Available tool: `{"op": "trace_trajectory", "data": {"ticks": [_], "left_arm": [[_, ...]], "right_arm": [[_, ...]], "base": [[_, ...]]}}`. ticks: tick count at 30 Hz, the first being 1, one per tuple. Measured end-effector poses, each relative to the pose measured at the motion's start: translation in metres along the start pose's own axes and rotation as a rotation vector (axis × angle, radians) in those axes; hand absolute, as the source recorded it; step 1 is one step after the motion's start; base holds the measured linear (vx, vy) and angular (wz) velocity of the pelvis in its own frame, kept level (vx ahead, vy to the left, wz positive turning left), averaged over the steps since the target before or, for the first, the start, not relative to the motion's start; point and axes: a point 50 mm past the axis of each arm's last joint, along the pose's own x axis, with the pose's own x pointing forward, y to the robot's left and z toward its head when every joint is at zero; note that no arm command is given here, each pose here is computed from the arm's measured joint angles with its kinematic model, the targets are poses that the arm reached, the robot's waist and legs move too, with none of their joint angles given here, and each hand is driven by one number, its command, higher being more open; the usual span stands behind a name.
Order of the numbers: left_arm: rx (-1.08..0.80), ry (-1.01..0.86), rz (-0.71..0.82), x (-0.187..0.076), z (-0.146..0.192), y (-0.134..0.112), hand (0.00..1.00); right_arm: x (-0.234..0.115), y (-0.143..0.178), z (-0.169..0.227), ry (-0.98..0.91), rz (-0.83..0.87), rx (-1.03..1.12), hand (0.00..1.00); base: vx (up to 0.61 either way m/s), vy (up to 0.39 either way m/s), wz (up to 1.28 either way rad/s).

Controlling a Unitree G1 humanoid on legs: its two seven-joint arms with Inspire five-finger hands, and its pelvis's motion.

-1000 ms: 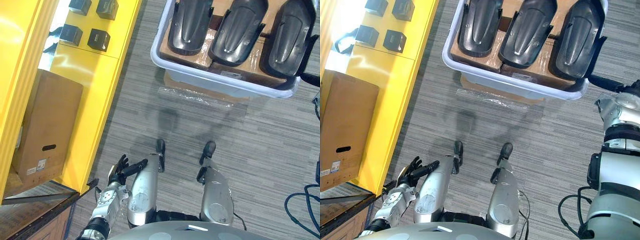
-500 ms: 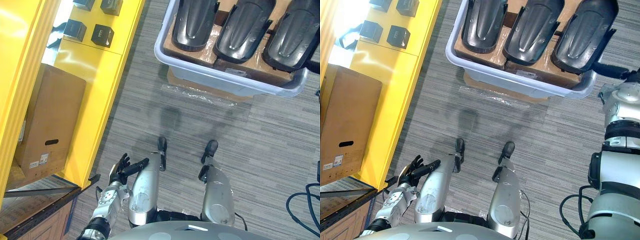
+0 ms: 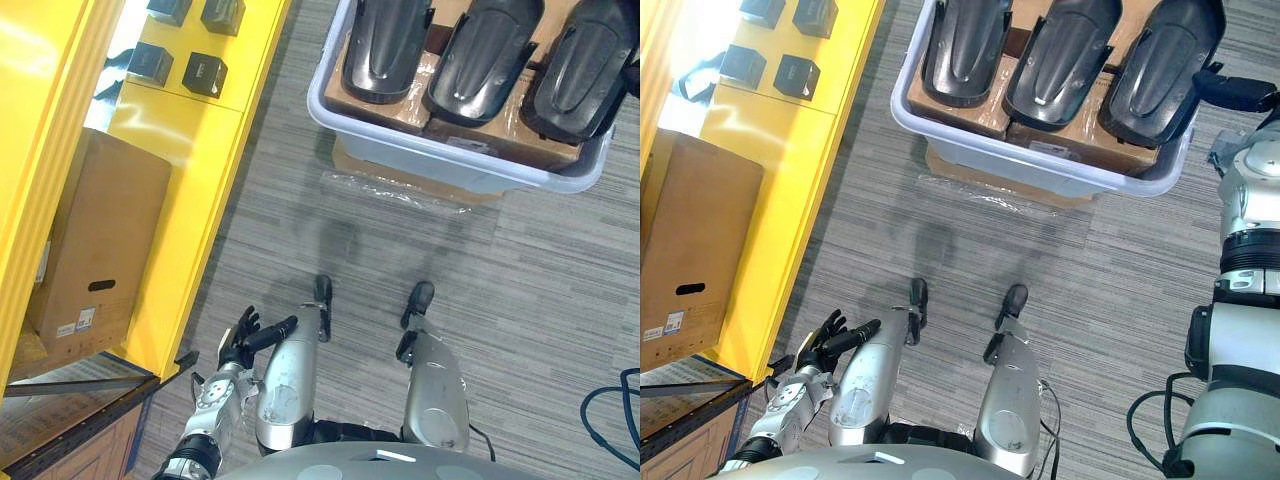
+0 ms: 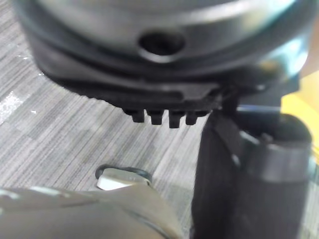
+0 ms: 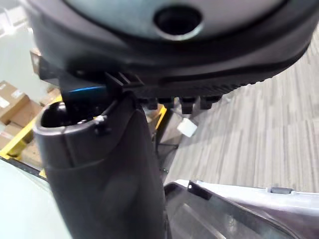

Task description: Walk over and take three plastic housings, then place them on the shelf

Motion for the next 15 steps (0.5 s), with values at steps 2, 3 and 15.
{"op": "trace_trajectory", "data": {"ticks": [2,3,15], "left_arm": [[0.000,0.000,-0.001,0.000,0.000,0.000,1.00],[0.000,0.000,-0.002,0.000,0.000,0.000,1.00],[0.007,-0.016,-0.031,0.003,0.005,-0.006,1.00]], "right_arm": [[0.000,0.001,-0.006,0.031,0.005,0.003,1.00],[0.000,0.001,-0.010,0.052,0.007,-0.012,1.00],[0.007,0.004,-0.009,0.134,-0.014,0.004,1.00]], "base": [[0.00,0.000,0.00],[0.00,0.000,0.00],[0.01,0.007,0.02]]}}
